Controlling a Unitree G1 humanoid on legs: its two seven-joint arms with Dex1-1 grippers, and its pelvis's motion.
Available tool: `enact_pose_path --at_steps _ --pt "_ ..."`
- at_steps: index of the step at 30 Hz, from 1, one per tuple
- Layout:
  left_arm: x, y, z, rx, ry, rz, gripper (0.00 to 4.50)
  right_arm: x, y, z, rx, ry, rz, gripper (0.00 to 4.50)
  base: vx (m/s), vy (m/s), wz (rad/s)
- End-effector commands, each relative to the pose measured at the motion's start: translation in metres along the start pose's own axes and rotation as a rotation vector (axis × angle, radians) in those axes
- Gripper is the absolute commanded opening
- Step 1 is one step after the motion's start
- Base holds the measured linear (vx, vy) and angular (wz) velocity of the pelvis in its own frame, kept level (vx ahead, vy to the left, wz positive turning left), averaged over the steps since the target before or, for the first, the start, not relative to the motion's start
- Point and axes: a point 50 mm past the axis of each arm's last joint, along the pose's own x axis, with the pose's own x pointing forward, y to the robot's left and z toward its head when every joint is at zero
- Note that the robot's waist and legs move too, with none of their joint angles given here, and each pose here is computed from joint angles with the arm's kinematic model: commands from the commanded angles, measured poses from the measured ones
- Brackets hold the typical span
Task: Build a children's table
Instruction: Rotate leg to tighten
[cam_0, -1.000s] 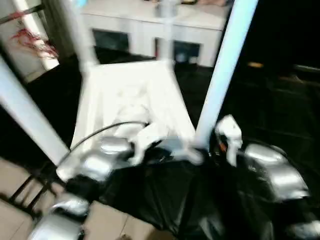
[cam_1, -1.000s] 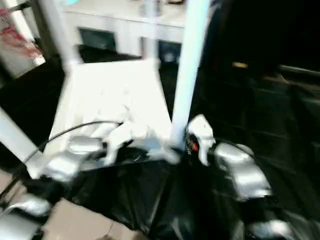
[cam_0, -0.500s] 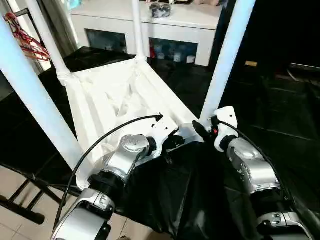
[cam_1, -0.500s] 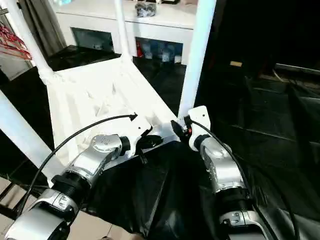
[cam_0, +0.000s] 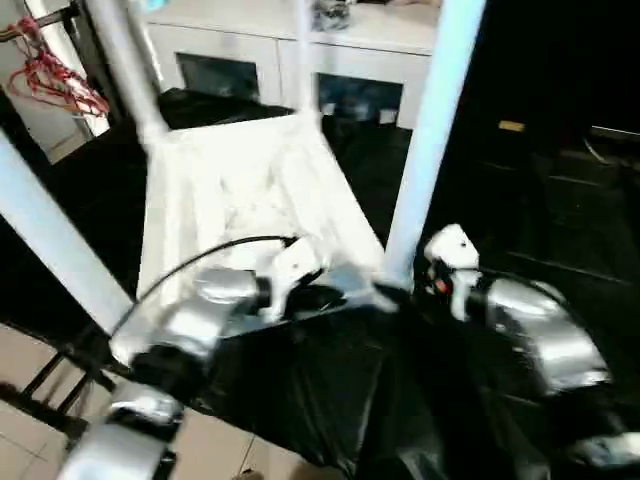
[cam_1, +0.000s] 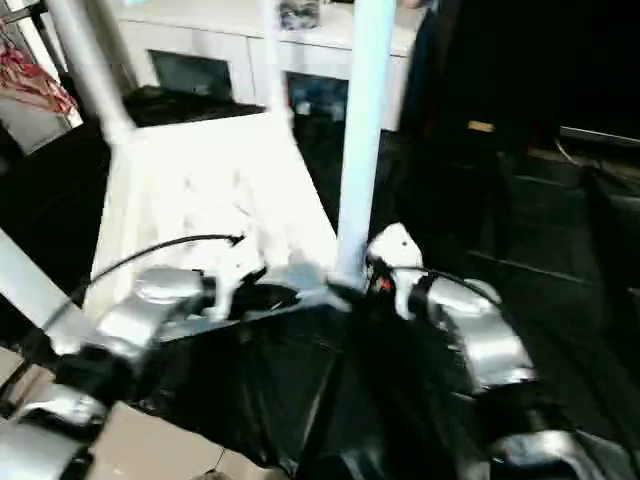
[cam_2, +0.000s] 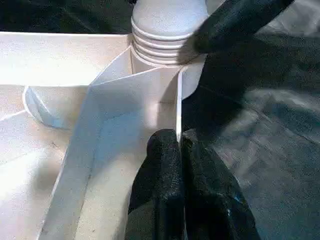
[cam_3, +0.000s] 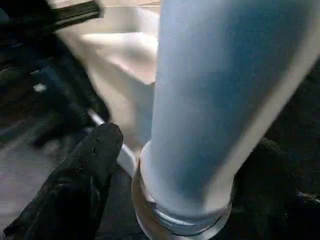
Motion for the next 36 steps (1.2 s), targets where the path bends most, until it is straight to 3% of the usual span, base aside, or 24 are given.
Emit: enact_pose_path --at_steps 1,9,10,14,28,31,33,36 --pt "-0.004 -0.001 0.013 0.067 -0.038 -0.066 0.0 0.001 0.013 -0.001 -0.026 0.025 0.141 3.66 0.0 0.0 0.0" --pt "-0.017 -0.002 0.009 0.072 -0.008 -0.151 0.0 -0.003 0.019 -0.002 -0.034 0.059 0.23 3.66 0.0 0.0 0.0" --pt "-0.019 -0.002 0.008 0.075 -0.006 -0.151 0.0 -0.003 0.02 -0.002 -0.038 0.063 0.241 3.4 0.0 0.0 0.0" --pt "-0.02 -0.002 0.007 0.073 -0.006 -0.153 0.0 -0.002 0.021 -0.002 -0.037 0.067 0.253 3.08 0.0 0.0 0.0" --pt "-0.021 -0.002 0.006 0.065 -0.011 -0.147 0.0 -0.002 0.025 -0.005 -0.045 0.092 0.277 2.15 0.0 0.0 0.0" --pt "-0.022 -0.002 0.005 0.062 -0.01 -0.143 0.0 -0.002 0.026 -0.006 -0.03 0.094 0.277 2.15 0.0 0.0 0.0" --pt "-0.022 -0.002 0.005 0.061 -0.01 -0.141 0.0 -0.001 0.024 -0.006 0.011 0.086 0.267 2.64 0.0 0.0 0.0" --pt "-0.022 -0.002 0.005 0.062 -0.01 -0.139 0.0 0.0 0.023 -0.003 0.022 0.067 0.262 2.81 0.0 0.0 0.0"
